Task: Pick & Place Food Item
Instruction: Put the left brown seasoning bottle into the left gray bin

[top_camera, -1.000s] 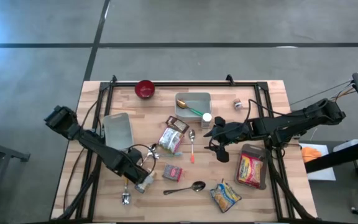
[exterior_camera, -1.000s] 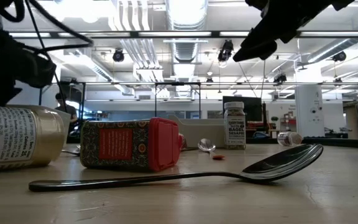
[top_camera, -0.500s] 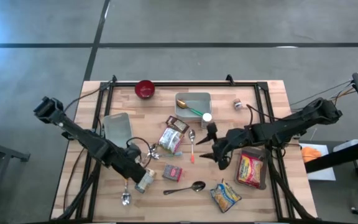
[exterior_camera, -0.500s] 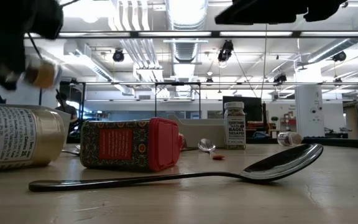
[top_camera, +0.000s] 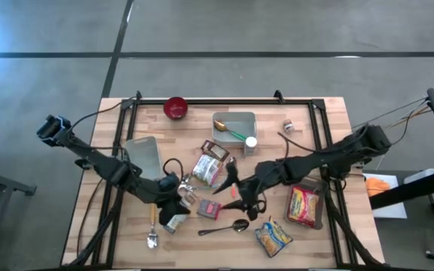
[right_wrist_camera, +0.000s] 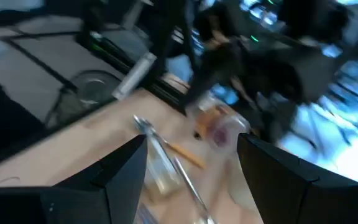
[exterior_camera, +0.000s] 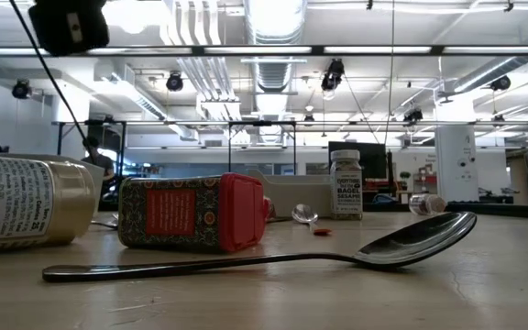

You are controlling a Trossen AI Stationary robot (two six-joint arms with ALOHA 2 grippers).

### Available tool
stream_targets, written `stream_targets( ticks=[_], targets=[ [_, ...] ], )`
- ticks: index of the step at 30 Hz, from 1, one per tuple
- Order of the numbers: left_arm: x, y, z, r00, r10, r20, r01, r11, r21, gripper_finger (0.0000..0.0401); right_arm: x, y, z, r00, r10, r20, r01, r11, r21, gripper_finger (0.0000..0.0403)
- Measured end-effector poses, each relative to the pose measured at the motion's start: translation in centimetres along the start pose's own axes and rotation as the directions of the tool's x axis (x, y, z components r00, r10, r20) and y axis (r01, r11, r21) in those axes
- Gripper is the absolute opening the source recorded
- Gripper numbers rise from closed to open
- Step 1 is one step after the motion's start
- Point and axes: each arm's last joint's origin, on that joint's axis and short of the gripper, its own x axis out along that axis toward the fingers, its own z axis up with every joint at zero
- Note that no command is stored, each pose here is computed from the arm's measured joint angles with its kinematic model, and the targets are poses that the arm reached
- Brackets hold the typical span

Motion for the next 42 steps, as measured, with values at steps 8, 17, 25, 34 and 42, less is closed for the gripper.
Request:
stream_targets(
  ticks=[8, 17, 25, 34, 42],
  targets=[
    [0.0, -0.5, -0.1, 0.995, -0.085, -0.056, 0.090, 0.990, 0.105, 0.0162, 4.0, -0.3, 1.0, 0.996, 0.071, -0.061, -0.073, 0.997, -0.039, 0.0248],
    [0.0, -0.7, -0.1, 0.990, -0.118, -0.075, 0.130, 0.975, 0.178, 0.0162, 6.5, -1.0, 2.5, 0.994, 0.078, -0.077, -0.084, 0.994, -0.074, 0.0248],
    [0.0, -1.1, 0.1, 0.986, -0.158, -0.052, 0.166, 0.959, 0.228, 0.0162, 6.4, -1.2, 2.9, 0.996, 0.070, -0.063, -0.077, 0.992, -0.103, 0.0248],
    [0.0, -1.1, 0.9, 0.983, -0.181, -0.018, 0.179, 0.943, 0.280, 0.0162, 6.5, -1.4, 3.1, 0.999, 0.028, -0.042, -0.033, 0.992, -0.125, 0.0248],
    [0.0, -1.2, 1.1, 0.977, -0.210, -0.021, 0.207, 0.932, 0.298, 0.0162, 6.4, -1.5, 3.4, 0.999, 0.022, -0.031, -0.026, 0.991, -0.133, 0.0248]
  ],
)
